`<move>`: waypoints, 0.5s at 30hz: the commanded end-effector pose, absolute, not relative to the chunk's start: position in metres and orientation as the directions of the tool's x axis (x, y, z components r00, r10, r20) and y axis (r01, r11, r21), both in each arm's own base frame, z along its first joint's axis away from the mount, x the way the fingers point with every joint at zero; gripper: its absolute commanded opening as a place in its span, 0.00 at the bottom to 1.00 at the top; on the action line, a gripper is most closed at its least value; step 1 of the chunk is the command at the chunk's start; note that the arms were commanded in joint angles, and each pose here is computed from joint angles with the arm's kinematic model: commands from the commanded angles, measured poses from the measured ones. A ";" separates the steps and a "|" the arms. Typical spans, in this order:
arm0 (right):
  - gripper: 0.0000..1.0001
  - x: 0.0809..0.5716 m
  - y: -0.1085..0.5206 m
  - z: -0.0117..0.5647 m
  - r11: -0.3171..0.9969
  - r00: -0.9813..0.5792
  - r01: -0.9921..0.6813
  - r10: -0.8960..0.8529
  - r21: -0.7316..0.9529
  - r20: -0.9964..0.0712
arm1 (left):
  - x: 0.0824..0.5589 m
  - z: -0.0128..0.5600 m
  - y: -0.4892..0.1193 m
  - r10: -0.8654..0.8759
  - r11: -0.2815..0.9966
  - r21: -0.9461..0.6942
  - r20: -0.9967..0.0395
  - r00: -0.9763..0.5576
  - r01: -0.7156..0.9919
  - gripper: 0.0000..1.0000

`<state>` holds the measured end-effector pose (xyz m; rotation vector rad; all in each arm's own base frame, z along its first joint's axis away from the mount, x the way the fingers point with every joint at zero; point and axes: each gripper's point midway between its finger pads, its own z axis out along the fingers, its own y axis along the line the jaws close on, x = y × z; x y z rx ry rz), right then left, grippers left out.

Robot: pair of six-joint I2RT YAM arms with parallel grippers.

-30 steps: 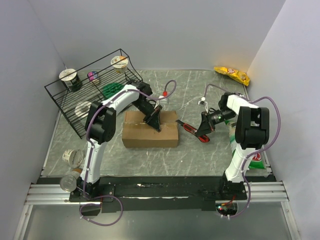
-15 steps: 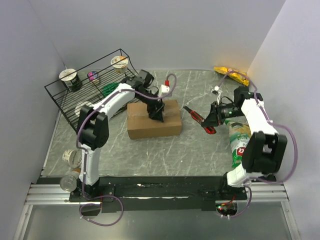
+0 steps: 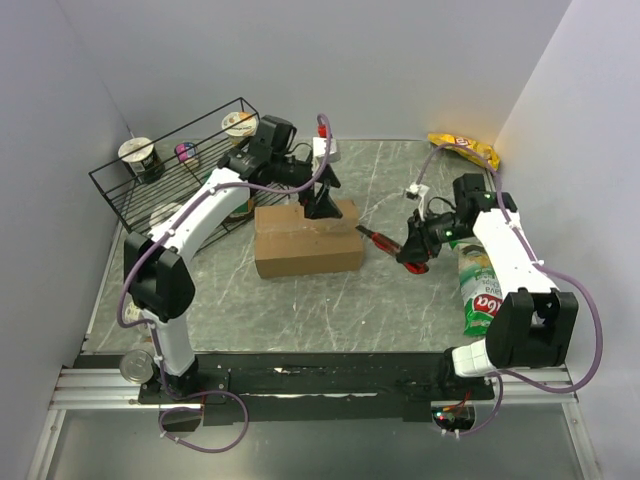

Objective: Unpack the express box
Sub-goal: Cut the express box at the center of the board.

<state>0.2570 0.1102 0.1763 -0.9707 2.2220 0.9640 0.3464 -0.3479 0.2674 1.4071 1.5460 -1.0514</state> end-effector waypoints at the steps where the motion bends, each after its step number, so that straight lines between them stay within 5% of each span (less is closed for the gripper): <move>1: 0.00 0.239 0.126 0.187 0.419 -0.512 -0.846 -0.469 0.329 -0.720 | 0.314 0.289 -0.374 0.321 -0.120 -0.007 -0.947 0.032 0.993 0.97; 10: 0.00 0.248 0.141 0.204 0.412 -0.464 -0.867 -0.468 0.279 -0.752 | 0.294 0.259 -0.396 0.338 -0.245 -0.041 -0.940 0.046 0.969 0.99; 15: 0.00 0.258 0.144 0.213 0.420 -0.453 -0.868 -0.453 0.265 -0.768 | 0.293 0.250 -0.404 0.352 -0.319 -0.109 -0.936 0.011 0.942 0.85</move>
